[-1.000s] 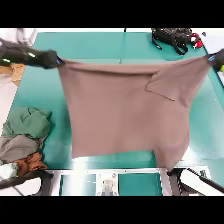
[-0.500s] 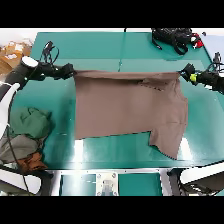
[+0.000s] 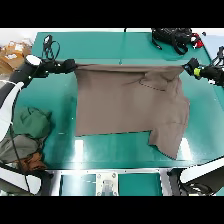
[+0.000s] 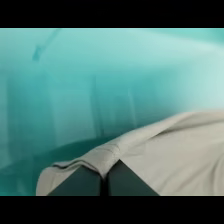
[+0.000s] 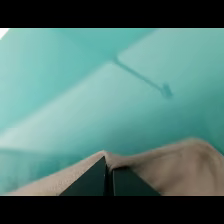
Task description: Fold the shirts.
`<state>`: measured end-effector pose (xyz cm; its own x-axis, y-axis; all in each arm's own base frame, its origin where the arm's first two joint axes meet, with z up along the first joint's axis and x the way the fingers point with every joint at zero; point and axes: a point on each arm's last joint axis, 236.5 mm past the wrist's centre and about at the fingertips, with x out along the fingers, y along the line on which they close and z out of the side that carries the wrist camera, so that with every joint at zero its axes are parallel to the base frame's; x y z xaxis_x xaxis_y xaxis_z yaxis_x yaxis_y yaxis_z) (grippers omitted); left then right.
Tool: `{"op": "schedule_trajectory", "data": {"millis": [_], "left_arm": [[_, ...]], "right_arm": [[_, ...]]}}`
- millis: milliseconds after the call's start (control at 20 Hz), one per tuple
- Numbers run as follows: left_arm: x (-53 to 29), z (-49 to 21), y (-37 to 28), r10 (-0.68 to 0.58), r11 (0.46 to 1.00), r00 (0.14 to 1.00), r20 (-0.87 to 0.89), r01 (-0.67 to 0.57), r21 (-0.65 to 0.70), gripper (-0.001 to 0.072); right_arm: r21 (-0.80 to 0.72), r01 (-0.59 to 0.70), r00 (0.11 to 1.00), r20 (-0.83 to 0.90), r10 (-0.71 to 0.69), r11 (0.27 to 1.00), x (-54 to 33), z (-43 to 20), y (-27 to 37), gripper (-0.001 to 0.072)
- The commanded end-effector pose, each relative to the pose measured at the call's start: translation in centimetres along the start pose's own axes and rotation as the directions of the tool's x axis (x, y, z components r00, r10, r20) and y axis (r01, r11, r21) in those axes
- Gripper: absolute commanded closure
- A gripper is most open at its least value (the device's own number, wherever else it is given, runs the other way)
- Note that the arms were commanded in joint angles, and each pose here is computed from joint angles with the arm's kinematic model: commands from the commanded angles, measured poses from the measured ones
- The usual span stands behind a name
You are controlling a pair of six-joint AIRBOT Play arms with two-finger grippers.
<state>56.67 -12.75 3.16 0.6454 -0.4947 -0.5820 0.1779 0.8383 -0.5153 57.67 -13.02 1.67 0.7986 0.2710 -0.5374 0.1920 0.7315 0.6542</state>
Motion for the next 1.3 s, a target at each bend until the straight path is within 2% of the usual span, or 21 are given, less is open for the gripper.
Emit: {"op": "schedule_trajectory", "data": {"millis": [0, 150, 300, 650, 950, 1000, 1050, 1100, 1250], "left_arm": [[0.0, -3.5, 0.3, 0.007, 1.000, 0.991, -0.133, -0.004, 0.019, 0.0688], [0.4, -8.0, 0.8, 0.000, 1.000, 0.969, -0.249, -0.006, -0.024, 0.0687], [0.7, -12.2, 1.2, 0.011, 0.998, 0.937, -0.349, -0.031, -0.050, 0.0688], [-0.1, -15.5, 1.1, 0.010, 0.983, 0.888, -0.459, -0.094, -0.161, 0.0688], [-0.3, -15.9, 0.9, 0.001, 0.967, 0.879, -0.477, -0.123, -0.223, 0.0686], [-0.5, -16.2, 0.7, -0.005, 0.967, 0.872, -0.490, -0.121, -0.225, 0.0679], [-0.7, -16.5, 0.5, -0.013, 0.967, 0.863, -0.505, -0.118, -0.227, 0.0398], [-1.0, -16.7, 0.4, -0.020, 0.965, 0.855, -0.517, -0.118, -0.234, 0.0164], [-3.8, -15.8, -0.1, -0.071, 0.960, 0.814, -0.577, -0.102, -0.261, 0.0147]], "right_arm": [[-0.062, 0.050, 0.981, -0.183, -0.060, 0.997, -1.8, -3.6, -3.1, 0.0697], [-0.086, 0.126, 0.937, -0.316, -0.147, 0.988, -3.4, -6.9, -6.5, 0.0697], [-0.079, 0.154, 0.912, -0.373, -0.172, 0.985, -3.6, -9.4, -8.1, 0.0697], [-0.049, 0.182, 0.906, -0.380, -0.187, 0.982, -3.1, -11.2, -9.4, 0.0696], [-0.048, 0.175, 0.907, -0.380, -0.180, 0.983, -2.9, -11.2, -9.0, 0.0691], [-0.044, 0.175, 0.906, -0.383, -0.178, 0.984, -2.9, -11.2, -9.0, 0.0585], [-0.038, 0.171, 0.904, -0.392, -0.172, 0.985, -3.2, -11.2, -8.8, 0.0442], [-0.027, 0.169, 0.901, -0.402, -0.165, 0.985, -3.7, -11.0, -8.6, 0.0415], [-0.015, 0.250, 0.886, -0.401, -0.234, 0.968, -7.6, -9.1, -9.6, 0.0415]]}}
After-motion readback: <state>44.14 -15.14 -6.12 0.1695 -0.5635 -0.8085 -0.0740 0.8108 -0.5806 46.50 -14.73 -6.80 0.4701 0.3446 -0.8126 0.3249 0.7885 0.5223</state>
